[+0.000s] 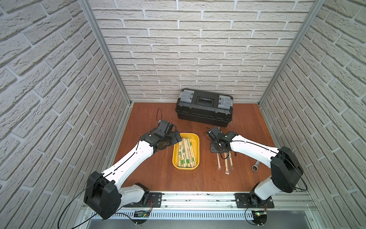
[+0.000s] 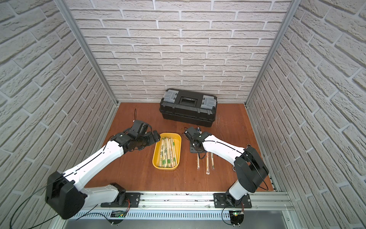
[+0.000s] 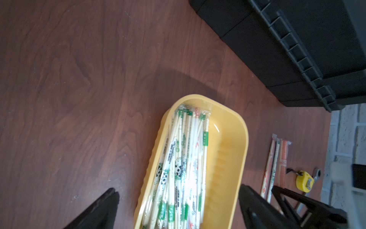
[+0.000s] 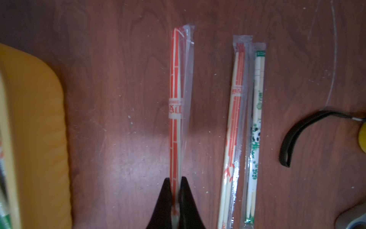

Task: Take the paired disposable chopsticks out of the storage box
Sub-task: Place the paired disposable chopsticks at the center of the board.

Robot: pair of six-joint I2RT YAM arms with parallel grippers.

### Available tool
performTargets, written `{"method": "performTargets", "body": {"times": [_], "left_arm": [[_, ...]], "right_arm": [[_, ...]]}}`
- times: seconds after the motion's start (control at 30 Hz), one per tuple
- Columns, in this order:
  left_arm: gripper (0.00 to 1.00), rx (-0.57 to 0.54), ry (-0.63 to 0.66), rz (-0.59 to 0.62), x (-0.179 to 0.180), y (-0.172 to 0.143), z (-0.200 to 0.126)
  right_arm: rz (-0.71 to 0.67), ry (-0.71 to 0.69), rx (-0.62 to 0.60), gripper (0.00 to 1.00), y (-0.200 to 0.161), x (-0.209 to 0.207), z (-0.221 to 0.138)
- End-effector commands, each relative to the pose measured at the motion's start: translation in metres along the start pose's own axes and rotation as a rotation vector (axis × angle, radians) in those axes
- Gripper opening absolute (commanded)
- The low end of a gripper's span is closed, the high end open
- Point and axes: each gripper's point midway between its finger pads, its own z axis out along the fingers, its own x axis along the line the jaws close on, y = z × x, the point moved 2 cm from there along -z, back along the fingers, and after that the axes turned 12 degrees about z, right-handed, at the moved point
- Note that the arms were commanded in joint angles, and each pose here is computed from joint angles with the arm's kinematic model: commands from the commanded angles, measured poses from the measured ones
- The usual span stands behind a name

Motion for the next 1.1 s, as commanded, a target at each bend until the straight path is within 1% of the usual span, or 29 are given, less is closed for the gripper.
{"method": "performTargets", "body": {"times": [0.0, 0.13, 0.33, 0.47, 0.67, 0.9, 0.97, 1.07], "left_arm": [[0.98, 0.019, 0.026, -0.075, -0.004, 0.003, -0.011], [0.98, 0.025, 0.009, -0.147, -0.01, 0.007, -0.025], [0.98, -0.006, -0.039, -0.276, -0.015, 0.011, -0.053], [0.98, -0.014, -0.064, -0.333, -0.019, 0.015, -0.07], [0.98, -0.025, -0.117, -0.418, -0.025, 0.019, -0.09], [0.98, -0.022, -0.15, -0.494, -0.026, 0.021, -0.099], [0.98, -0.029, -0.147, -0.509, -0.024, 0.022, -0.101], [0.98, -0.036, -0.155, -0.519, -0.025, 0.027, -0.105]], "right_arm": [[-0.011, -0.062, -0.065, 0.08, 0.009, -0.011, 0.006], [-0.021, -0.119, -0.052, 0.09, 0.007, -0.017, 0.018], [-0.029, -0.203, -0.02, 0.09, 0.001, -0.028, 0.035], [-0.026, -0.236, -0.009, 0.11, -0.001, -0.033, 0.042], [-0.035, -0.275, 0.006, 0.18, -0.002, -0.038, 0.046], [-0.045, -0.309, 0.023, 0.26, -0.002, -0.043, 0.043], [-0.04, -0.297, 0.026, 0.29, 0.0, -0.041, 0.037], [-0.014, -0.225, 0.031, 0.34, 0.005, -0.032, 0.02]]}}
